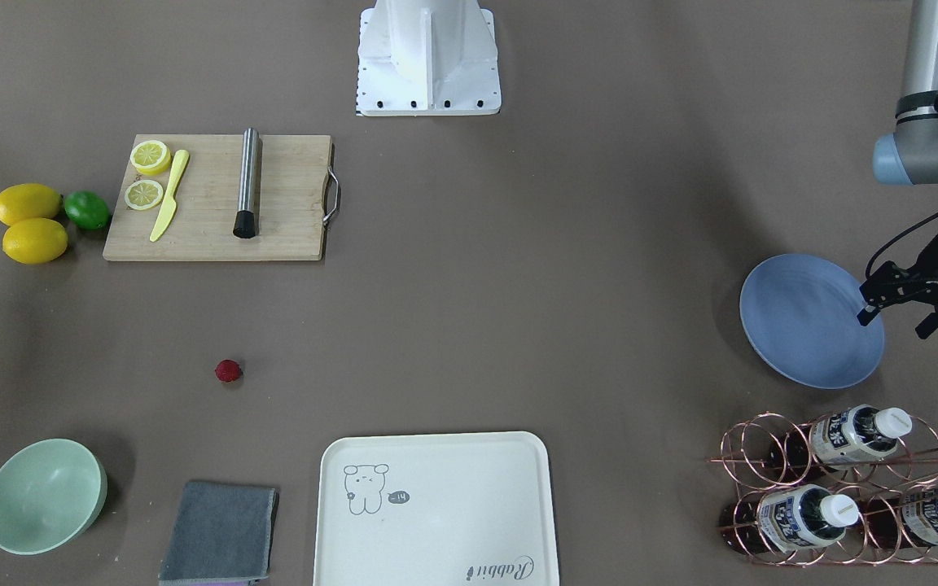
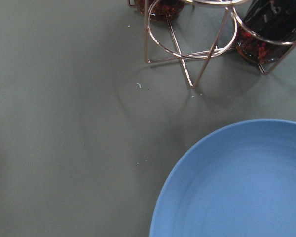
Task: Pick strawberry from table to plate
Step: 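Grasp the rim of the blue plate with the left gripper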
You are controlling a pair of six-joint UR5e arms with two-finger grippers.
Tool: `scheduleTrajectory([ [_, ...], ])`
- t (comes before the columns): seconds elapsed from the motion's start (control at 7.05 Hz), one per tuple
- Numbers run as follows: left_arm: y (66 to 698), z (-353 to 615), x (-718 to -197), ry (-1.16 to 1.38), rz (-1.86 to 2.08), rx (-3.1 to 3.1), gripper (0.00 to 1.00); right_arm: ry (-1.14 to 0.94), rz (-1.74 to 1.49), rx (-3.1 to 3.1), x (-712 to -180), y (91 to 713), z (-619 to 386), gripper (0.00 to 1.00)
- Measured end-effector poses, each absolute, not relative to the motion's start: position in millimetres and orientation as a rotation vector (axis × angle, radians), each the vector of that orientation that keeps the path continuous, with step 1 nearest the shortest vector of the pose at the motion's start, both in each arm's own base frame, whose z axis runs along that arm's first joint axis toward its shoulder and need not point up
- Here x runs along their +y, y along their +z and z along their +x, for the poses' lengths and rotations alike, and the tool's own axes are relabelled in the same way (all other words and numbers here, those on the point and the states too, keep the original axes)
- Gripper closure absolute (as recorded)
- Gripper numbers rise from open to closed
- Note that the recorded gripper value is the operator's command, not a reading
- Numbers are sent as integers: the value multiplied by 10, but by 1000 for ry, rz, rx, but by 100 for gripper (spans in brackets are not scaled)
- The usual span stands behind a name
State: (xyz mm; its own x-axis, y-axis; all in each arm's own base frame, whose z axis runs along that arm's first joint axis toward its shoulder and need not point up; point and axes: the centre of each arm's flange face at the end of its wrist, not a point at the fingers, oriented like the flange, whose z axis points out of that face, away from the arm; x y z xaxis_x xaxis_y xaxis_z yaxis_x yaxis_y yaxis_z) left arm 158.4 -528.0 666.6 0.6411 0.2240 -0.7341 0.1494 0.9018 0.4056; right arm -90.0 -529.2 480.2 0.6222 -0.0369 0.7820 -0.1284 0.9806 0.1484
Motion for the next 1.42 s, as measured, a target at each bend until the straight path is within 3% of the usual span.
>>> scheduleTrajectory([
  [0.28, 6698, 1648, -5239, -12, 420, 902, 74, 57, 199, -895, -5299, 4805, -913, 0],
  [0.99, 6737, 1652, -5206, -65, 387, 913, 72, 61, 199, -891, -5310, 4812, -915, 0],
  [1.14, 6733, 1654, -5210, -65, 388, 913, 100, 62, 198, -888, -5313, 4823, -914, 0],
  [1.42, 6707, 1665, -5229, -69, 389, 916, 100, 67, 196, -879, -5324, 4860, -910, 0],
])
